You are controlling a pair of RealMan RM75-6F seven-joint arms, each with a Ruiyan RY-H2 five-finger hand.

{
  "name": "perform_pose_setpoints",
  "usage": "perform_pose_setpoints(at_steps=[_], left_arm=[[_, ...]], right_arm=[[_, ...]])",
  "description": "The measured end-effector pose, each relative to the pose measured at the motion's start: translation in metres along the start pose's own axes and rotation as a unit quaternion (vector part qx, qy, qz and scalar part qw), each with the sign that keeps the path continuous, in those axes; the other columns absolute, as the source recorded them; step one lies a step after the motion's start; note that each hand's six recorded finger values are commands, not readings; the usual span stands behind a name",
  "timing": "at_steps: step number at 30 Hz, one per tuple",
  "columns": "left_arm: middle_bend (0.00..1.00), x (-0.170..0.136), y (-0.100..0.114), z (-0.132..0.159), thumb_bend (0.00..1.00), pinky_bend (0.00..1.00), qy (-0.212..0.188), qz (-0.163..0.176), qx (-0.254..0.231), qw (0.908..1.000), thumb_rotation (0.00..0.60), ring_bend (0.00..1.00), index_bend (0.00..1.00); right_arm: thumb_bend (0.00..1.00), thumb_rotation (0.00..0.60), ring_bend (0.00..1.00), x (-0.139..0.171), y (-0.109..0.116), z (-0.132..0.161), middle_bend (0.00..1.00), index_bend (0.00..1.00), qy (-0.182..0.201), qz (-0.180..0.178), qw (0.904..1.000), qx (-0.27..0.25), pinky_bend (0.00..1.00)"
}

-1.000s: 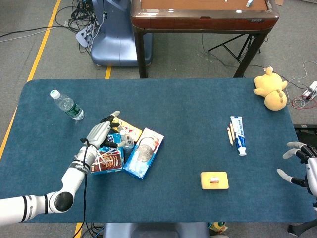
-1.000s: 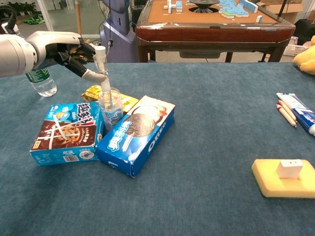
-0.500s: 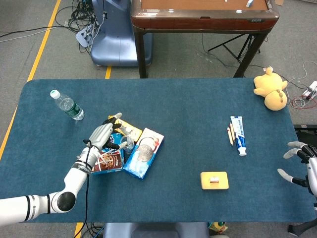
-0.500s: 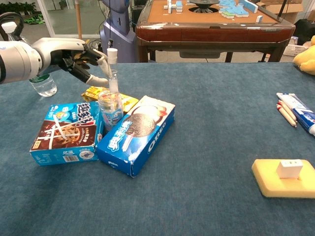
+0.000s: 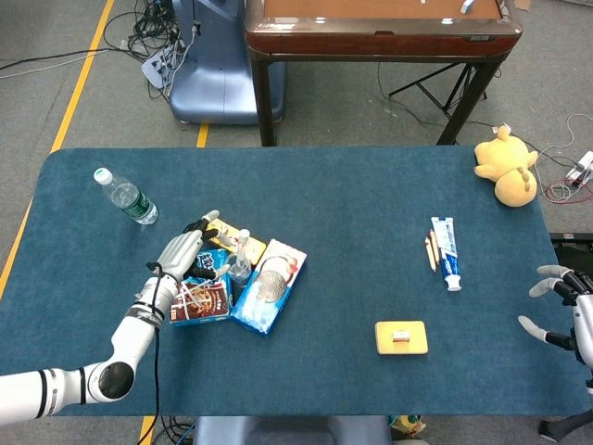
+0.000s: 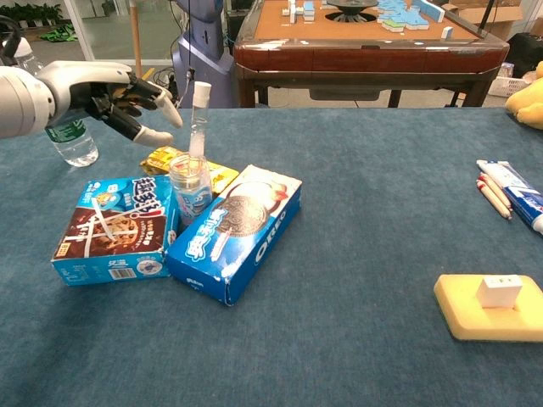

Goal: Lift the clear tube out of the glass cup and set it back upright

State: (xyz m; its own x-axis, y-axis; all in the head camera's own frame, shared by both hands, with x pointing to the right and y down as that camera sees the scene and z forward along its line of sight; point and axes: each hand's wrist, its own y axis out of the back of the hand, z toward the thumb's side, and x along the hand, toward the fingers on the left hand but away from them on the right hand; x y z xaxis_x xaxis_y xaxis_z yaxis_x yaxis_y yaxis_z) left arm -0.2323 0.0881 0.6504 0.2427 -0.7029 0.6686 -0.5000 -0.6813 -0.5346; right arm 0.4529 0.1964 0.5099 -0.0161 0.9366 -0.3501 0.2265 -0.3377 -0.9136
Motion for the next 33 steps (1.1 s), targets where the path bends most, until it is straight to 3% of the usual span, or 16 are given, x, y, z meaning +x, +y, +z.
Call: perform_pose_setpoints(at_steps=[8,16,20,27,33], left_arm=[[0.00,-0.022,0.025,-0.018,0.28,0.00,0.014,0.034,0.045,0.9983,0.600,0.00,0.35],[0.00,-0.064,0.053,-0.050,0.28,0.00,0.040,0.081,0.120,0.9886,0.600,0.00,0.35],[0.00,-0.089,0.060,-0.068,0.28,0.00,0.052,0.088,0.159,0.9821,0.600,0.00,0.34],[0.00,-0.136,0.058,-0.096,0.28,0.00,0.060,0.085,0.264,0.9588,0.600,0.00,0.35],[0.00,-0.183,0.048,-0.121,0.28,0.00,0.086,0.084,0.309,0.9435,0.600,0.00,0.35]], right_arm=[[0.01,0.600,0.27,0.000,-0.002,0.001,0.32,0.53,0.000,0.003,1.0000,0.003,0.50],[0.01,0.600,0.27,0.000,-0.008,0.002,0.32,0.53,0.000,0.009,0.9999,0.012,0.50],[0.01,0.600,0.27,-0.001,-0.013,0.002,0.32,0.53,-0.001,0.013,0.9997,0.018,0.50],[0.01,0.600,0.27,-0.001,-0.021,0.006,0.32,0.53,0.001,0.020,0.9993,0.032,0.50],[0.01,0.600,0.27,-0.002,-0.028,0.007,0.32,0.53,0.000,0.028,0.9986,0.044,0.50]])
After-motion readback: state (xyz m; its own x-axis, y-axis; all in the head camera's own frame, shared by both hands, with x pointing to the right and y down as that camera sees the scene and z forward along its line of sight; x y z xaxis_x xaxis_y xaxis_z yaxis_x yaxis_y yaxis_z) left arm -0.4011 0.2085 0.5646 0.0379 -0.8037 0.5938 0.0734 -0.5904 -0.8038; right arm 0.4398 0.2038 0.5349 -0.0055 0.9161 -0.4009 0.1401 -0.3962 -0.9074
